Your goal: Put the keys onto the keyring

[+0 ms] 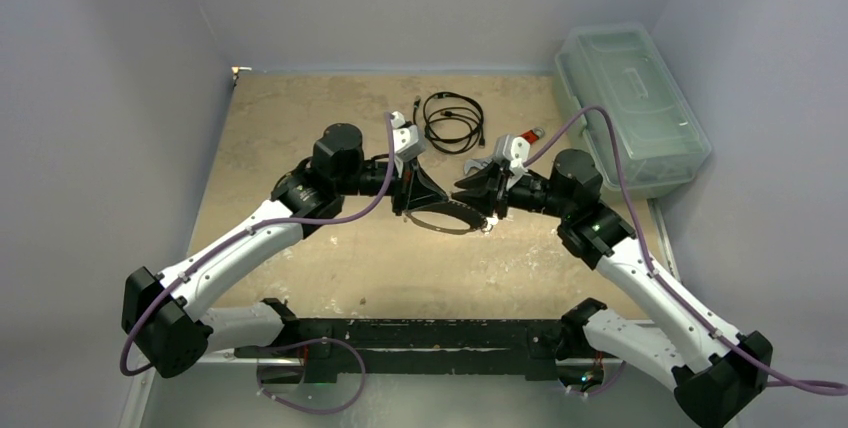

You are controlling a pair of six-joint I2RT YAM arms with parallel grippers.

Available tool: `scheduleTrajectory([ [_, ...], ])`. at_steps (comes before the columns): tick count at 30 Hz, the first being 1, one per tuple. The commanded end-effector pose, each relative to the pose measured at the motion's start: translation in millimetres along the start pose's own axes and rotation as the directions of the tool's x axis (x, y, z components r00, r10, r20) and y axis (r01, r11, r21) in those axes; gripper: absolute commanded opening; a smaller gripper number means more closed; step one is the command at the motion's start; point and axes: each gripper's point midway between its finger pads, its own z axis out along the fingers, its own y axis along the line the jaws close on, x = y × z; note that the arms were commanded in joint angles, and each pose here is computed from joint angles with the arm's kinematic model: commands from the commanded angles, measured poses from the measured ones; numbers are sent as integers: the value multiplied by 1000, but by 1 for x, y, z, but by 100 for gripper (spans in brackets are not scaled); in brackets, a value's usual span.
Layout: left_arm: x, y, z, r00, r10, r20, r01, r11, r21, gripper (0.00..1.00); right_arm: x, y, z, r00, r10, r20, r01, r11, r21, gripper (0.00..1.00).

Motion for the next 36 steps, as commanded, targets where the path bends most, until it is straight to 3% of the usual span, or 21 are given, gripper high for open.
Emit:
scheduleTrajectory([
  [1, -33, -4, 0, 994, 88, 69, -87, 996, -6, 0, -14, 6, -2, 999, -39, 0, 39, 998, -39, 30],
  [36, -24, -9, 1, 997, 67, 39, -68, 997, 25, 0, -17, 4, 4, 998, -58, -18, 56, 996, -62, 28],
])
